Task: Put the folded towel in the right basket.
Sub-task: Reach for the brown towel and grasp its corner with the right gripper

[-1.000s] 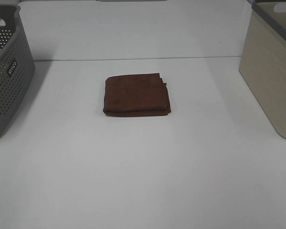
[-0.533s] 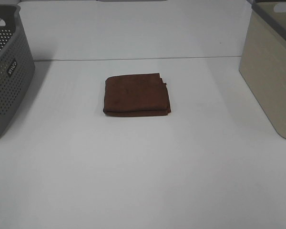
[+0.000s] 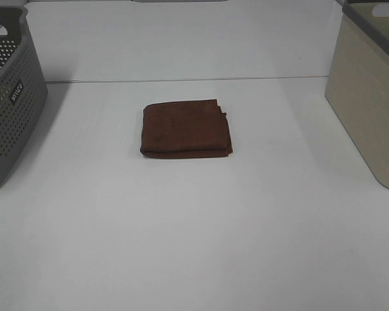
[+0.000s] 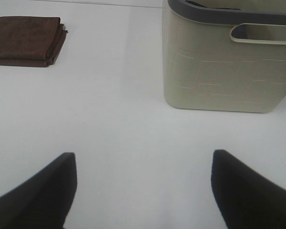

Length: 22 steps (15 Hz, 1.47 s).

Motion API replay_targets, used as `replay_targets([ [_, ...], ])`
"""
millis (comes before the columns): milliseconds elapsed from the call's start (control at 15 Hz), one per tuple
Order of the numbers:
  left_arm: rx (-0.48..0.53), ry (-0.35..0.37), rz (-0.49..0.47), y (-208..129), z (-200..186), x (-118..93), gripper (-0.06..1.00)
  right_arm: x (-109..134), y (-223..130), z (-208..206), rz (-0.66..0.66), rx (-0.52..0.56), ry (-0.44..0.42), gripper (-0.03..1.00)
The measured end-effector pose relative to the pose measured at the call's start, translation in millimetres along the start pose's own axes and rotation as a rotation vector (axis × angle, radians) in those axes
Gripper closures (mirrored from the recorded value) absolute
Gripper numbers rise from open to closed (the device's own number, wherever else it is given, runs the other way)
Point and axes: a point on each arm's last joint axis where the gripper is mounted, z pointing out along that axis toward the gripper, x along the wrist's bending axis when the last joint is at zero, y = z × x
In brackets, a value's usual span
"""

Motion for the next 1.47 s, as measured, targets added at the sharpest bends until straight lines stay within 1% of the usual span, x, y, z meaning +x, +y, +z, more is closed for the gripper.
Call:
replay_targets([
  [1467, 0.000, 0.000, 0.000, 0.0, 0.0, 0.0, -0.02, 0.0, 0.0, 0.0, 0.000, 0.000, 0.000, 0.23],
])
